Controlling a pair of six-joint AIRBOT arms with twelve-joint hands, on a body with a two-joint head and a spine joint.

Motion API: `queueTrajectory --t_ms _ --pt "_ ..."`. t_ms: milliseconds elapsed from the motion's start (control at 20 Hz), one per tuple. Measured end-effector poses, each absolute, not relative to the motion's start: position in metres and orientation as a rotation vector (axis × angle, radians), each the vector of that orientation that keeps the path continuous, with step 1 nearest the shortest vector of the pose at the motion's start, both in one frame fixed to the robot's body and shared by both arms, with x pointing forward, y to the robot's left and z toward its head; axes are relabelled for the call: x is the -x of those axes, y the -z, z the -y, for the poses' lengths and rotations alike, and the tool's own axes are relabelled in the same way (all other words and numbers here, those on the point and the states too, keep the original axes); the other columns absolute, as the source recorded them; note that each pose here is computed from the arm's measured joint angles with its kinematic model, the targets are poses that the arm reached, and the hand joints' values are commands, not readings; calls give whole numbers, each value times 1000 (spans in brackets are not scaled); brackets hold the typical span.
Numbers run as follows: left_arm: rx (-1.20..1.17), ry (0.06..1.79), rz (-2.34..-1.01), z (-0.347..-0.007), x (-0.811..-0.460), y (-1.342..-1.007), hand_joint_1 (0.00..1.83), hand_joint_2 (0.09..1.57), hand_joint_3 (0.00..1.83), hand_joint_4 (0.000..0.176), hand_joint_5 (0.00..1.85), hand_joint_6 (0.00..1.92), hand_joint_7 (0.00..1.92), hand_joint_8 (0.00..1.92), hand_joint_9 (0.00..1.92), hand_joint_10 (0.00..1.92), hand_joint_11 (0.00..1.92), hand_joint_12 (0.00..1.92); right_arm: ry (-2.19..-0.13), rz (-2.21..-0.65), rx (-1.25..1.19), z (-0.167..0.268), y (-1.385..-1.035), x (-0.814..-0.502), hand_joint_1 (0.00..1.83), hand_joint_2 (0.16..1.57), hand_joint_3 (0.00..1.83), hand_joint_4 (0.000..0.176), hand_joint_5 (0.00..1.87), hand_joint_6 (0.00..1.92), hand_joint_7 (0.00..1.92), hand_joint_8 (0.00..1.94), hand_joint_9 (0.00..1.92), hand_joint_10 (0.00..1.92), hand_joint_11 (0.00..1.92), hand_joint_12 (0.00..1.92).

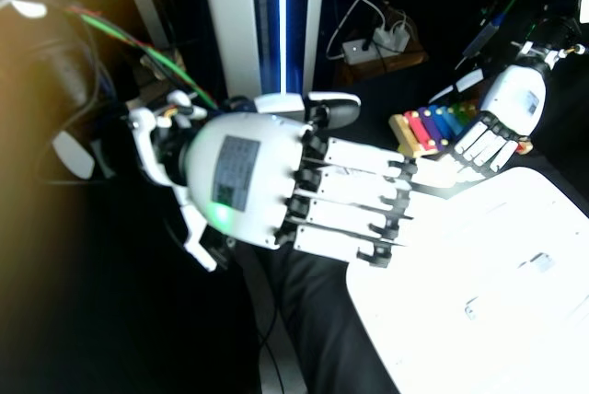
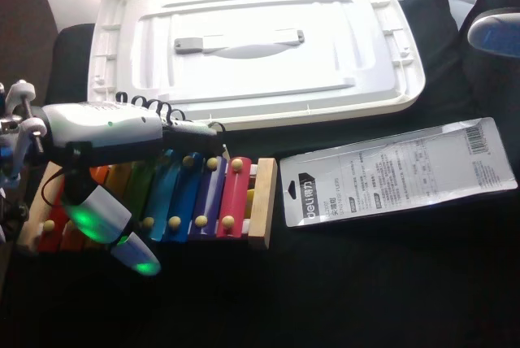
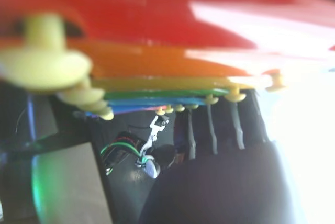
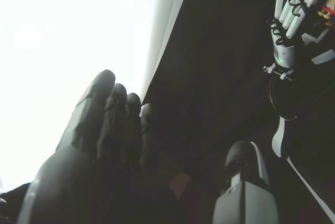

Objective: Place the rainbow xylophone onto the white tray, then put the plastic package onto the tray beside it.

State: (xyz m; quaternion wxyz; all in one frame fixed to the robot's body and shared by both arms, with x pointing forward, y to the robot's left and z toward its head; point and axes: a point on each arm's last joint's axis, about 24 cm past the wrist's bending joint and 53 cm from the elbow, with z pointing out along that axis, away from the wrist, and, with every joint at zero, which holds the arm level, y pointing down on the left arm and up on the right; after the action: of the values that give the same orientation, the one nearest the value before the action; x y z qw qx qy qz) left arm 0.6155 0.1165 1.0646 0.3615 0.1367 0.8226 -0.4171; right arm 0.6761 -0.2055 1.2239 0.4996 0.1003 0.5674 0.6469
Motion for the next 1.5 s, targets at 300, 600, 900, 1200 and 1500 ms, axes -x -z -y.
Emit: queueTrajectory --t_ms 300,600,900,1200,1500 --pt "-380 1042 -2071 -115 -627 -1078 1022 1123 2 76 53 1485 177 1254 281 1132 163 1212 -1565 -1372 -243 206 -1224 -676 591 916 0 34 404 6 367 2 312 1 228 370" --pt "-355 1029 -2005 -125 -641 -1105 1115 1091 0 0 99 1468 243 1254 312 1172 127 1306 -1565 -1372 -242 206 -1224 -676 581 932 1 30 398 0 395 0 346 0 288 318" --pt "-366 1018 -1881 -140 -652 -1160 1071 1070 0 0 185 1289 240 1204 269 1196 94 1439 -1563 -1372 -242 206 -1224 -676 588 938 1 27 399 0 413 4 367 5 314 323" --pt "-460 963 -1751 -140 -656 -1217 1055 1057 3 0 227 1152 331 1284 418 1202 269 1436 -1562 -1372 -242 206 -1224 -677 594 952 4 23 382 0 404 5 372 1 253 488" --pt "-516 861 -1640 -138 -678 -1264 1174 1041 0 0 243 1266 289 1561 488 1562 561 1658 -1560 -1370 -241 207 -1225 -677 572 937 0 0 346 0 388 3 395 9 263 500"
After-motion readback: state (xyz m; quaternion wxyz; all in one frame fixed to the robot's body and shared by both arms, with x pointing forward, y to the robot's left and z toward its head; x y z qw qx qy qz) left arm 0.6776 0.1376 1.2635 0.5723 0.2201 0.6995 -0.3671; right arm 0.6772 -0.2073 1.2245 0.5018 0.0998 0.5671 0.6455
